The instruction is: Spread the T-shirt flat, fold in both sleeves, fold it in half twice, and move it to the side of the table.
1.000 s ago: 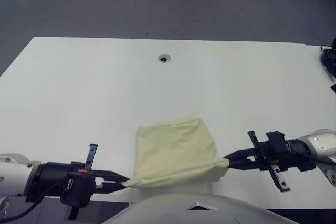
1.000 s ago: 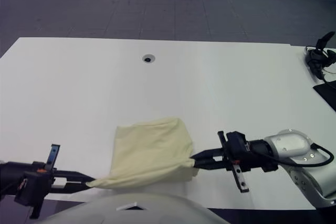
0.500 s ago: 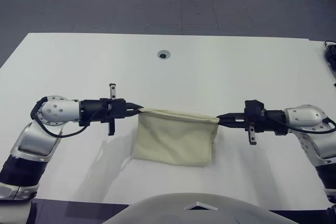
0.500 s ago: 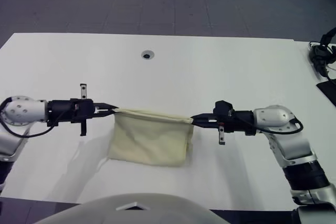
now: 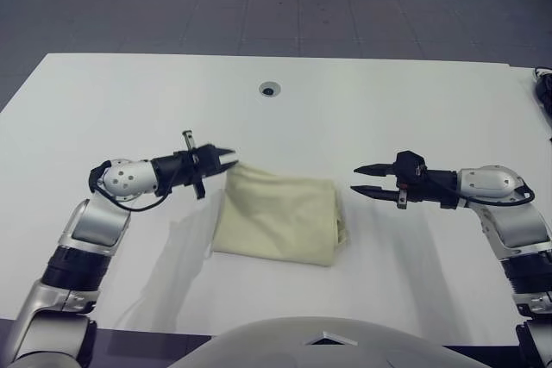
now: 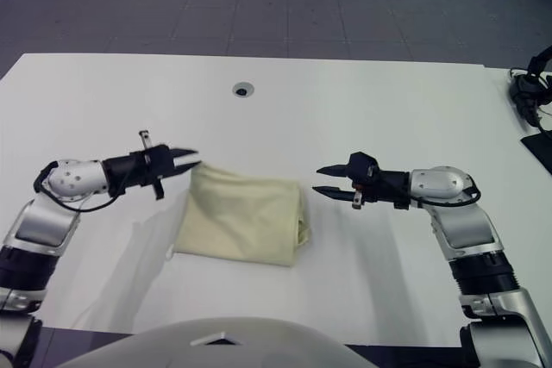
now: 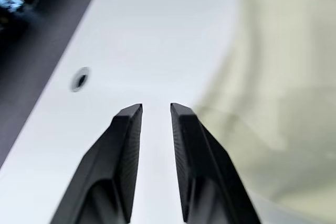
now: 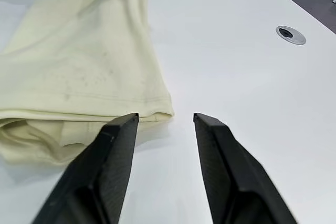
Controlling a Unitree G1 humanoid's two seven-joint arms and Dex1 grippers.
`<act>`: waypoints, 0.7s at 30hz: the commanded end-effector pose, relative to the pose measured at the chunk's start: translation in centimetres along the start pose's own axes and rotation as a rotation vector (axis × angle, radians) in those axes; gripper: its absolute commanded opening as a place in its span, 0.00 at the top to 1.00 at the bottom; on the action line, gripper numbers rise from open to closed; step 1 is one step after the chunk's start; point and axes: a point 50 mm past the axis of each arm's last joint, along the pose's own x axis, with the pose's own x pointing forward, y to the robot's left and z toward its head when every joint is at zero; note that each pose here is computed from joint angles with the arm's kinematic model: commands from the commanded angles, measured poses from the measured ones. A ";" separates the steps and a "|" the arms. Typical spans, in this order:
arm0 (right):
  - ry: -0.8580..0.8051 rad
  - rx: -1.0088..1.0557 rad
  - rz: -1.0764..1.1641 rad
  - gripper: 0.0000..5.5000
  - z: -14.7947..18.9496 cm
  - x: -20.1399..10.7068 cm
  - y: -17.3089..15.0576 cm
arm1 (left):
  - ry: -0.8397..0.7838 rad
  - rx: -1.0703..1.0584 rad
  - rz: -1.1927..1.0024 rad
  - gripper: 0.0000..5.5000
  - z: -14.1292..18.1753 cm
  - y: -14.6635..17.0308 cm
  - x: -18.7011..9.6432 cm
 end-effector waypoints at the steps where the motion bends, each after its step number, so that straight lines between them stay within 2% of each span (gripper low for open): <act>1: -0.059 -0.099 -0.004 0.50 2.4 0.6 0.1 | -0.025 -0.103 0.150 0.67 0.1 0.7 1.7; 7: -0.226 -0.213 0.058 0.34 5.6 5.4 2.4 | 0.047 -0.162 0.387 0.50 -1.4 1.6 1.0; 11: -0.241 -0.317 0.098 0.22 6.5 10.0 2.9 | -0.056 -0.195 0.734 0.37 -0.1 4.1 -1.6; 14: -0.193 -0.405 0.146 0.15 6.4 13.2 3.0 | -0.147 -0.171 0.949 0.29 1.5 4.6 -3.5; 18: -0.134 -0.477 0.169 0.03 6.0 15.5 2.3 | -0.182 -0.174 0.974 0.17 2.2 2.4 -3.5; 21: -0.022 -0.570 0.172 0.02 4.6 16.4 1.6 | -0.179 -0.218 0.952 0.08 1.9 0.8 -2.7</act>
